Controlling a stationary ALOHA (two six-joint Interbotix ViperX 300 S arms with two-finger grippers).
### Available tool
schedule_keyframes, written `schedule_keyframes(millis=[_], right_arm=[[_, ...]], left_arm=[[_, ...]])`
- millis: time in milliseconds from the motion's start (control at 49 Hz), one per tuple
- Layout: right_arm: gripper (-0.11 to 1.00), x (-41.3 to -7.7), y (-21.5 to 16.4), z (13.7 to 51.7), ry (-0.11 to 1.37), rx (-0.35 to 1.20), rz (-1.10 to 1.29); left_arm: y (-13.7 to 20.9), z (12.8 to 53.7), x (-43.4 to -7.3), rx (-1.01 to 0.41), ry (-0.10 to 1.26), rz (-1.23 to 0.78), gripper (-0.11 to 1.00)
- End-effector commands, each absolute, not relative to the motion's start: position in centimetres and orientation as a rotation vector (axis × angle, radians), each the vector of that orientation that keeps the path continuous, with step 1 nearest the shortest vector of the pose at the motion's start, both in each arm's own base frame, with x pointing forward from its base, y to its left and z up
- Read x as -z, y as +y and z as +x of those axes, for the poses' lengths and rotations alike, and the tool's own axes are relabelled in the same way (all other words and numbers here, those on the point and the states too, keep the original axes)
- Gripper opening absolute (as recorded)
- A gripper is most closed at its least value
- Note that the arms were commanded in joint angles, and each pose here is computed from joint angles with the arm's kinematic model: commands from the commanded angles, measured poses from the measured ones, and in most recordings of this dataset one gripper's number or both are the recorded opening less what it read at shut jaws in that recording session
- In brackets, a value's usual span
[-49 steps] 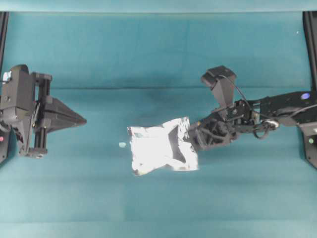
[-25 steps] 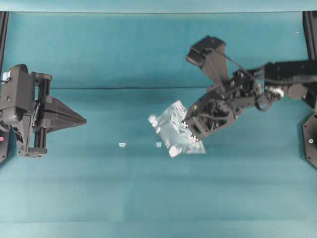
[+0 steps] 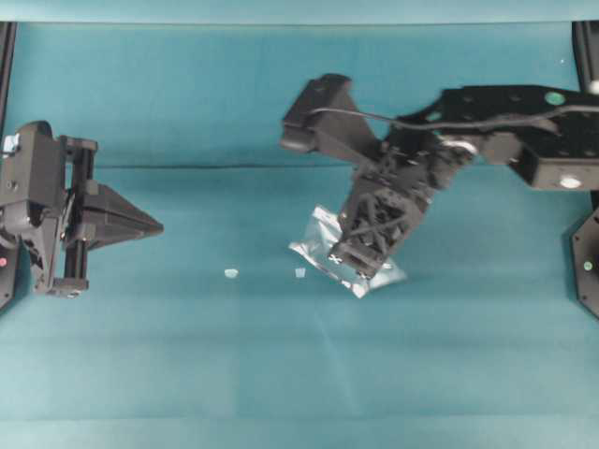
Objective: Hand over the silver zip bag and make it stand upright.
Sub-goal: 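Lift the bag with the right gripper and rotate it to hang vertically, then hold the bag hanging upright above the table center with the right gripper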
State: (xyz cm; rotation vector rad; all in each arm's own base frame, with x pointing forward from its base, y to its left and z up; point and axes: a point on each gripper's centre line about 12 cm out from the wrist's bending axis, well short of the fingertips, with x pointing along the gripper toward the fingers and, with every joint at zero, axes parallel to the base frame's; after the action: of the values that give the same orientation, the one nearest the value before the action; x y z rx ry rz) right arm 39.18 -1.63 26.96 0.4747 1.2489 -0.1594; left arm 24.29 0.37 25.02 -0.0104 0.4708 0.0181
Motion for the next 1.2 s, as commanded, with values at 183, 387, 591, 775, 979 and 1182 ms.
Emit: schedule_keyframes(millis=[183, 387, 591, 775, 979, 1182], right_arm=[[0.08, -28.7, -1.3, 40.6, 1.267, 0.08, 0.256], [0.08, -28.7, -0.2, 42.4, 1.264, 0.022, 0.116], [0.08, -27.8, 0.6, 43.6, 1.296, -0.021, 0.052], [0.08, -27.4, 0.5, 44.1, 1.339, -0.035, -0.023], [0.08, -27.5, 0.1, 44.4, 1.363, -0.036, -0.077], [0.08, -26.8, 0.2, 44.5, 1.39, -0.072, -0.118]], left_arm=[[0.8, 24.4, -25.4, -0.036, 0.454, -0.014, -0.06], [0.8, 24.5, -25.3, -0.036, 0.457, -0.014, -0.06], [0.8, 24.5, -25.2, -0.036, 0.46, -0.015, -0.06], [0.8, 24.5, -25.2, -0.036, 0.46, -0.015, -0.06], [0.8, 24.4, -25.3, -0.036, 0.46, -0.015, -0.06], [0.8, 24.5, -25.3, -0.036, 0.458, -0.014, -0.06]])
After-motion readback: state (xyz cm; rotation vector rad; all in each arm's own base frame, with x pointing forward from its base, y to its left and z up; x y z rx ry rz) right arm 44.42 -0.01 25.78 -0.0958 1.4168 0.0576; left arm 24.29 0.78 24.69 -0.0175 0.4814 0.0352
